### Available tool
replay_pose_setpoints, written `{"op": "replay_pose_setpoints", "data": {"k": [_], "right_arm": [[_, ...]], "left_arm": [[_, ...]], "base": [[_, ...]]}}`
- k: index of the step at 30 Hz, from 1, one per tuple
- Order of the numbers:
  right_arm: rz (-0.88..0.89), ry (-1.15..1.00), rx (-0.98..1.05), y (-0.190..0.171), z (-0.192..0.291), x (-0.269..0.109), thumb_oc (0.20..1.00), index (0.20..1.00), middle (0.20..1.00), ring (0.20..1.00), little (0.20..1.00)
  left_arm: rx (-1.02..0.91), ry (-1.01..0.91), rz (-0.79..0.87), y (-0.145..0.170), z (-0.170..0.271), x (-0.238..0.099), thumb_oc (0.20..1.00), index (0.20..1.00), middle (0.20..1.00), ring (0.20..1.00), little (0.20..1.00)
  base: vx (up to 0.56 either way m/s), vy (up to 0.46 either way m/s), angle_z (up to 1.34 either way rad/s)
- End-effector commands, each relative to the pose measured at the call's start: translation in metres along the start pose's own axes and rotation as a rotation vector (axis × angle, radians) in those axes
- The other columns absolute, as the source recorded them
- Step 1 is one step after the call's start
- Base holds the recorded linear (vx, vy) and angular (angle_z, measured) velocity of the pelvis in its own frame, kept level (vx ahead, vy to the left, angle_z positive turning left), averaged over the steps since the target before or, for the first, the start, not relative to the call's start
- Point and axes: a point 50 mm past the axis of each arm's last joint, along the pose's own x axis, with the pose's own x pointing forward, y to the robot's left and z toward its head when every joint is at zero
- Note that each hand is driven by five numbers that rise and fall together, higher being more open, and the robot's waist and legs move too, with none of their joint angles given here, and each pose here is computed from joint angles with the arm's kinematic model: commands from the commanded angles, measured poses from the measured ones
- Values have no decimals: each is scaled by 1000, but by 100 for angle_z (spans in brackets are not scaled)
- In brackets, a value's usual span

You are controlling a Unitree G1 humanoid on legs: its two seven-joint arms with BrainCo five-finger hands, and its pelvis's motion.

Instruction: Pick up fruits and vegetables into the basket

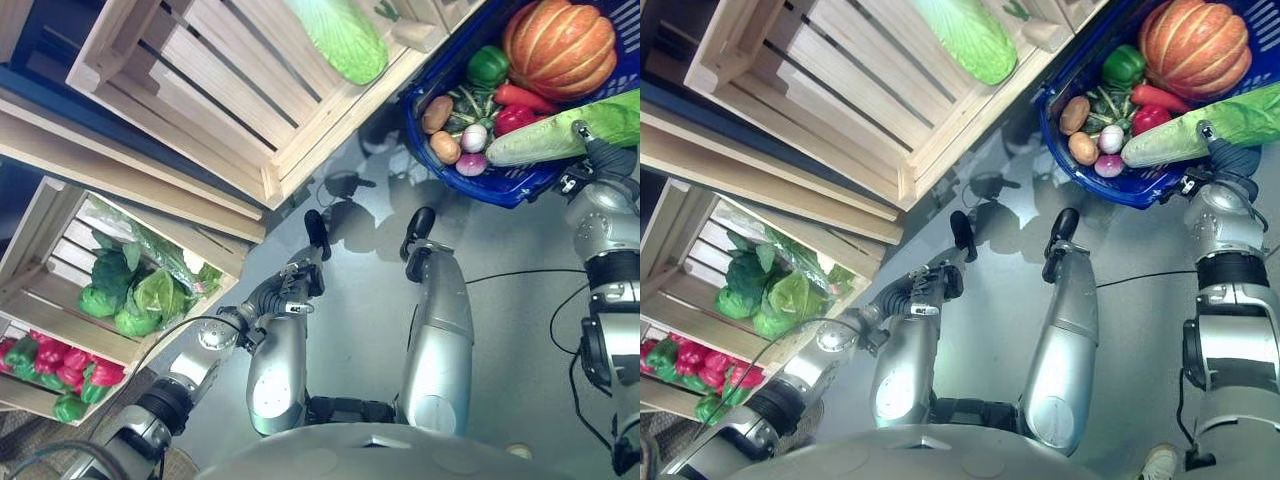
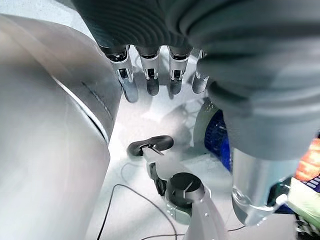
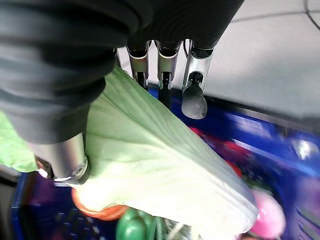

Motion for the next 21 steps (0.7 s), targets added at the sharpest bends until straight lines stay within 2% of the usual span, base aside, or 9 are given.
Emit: {"op": "replay_pose_setpoints", "data": {"k": [1, 10, 11, 12, 21], "right_arm": [[-42, -46, -34, -39, 24, 9, 200, 200, 200, 200, 200], [-39, 15, -130, -41, 18, 12, 209, 209, 209, 209, 209], [-47, 28, -130, -42, 17, 13, 715, 715, 715, 715, 715], [-69, 47, -127, -44, 15, 13, 1000, 1000, 1000, 1000, 1000], [-191, 39, -138, -44, 5, 12, 1000, 1000, 1000, 1000, 1000]], "left_arm": [[-38, 149, -115, -39, -37, -16, 1000, 1000, 1000, 1000, 1000], [-5, 136, -103, -36, -35, -13, 1000, 1000, 1000, 1000, 1000], [-3, 135, -102, -36, -35, -13, 1000, 1000, 1000, 1000, 1000], [1, 132, -102, -36, -34, -12, 1000, 1000, 1000, 1000, 1000], [33, 54, -103, -41, -26, -8, 1000, 1000, 1000, 1000, 1000]], "base": [[23, -63, 15], [1, -51, 9], [-12, -29, 5], [-14, -24, 5], [-8, 1, 4]]}}
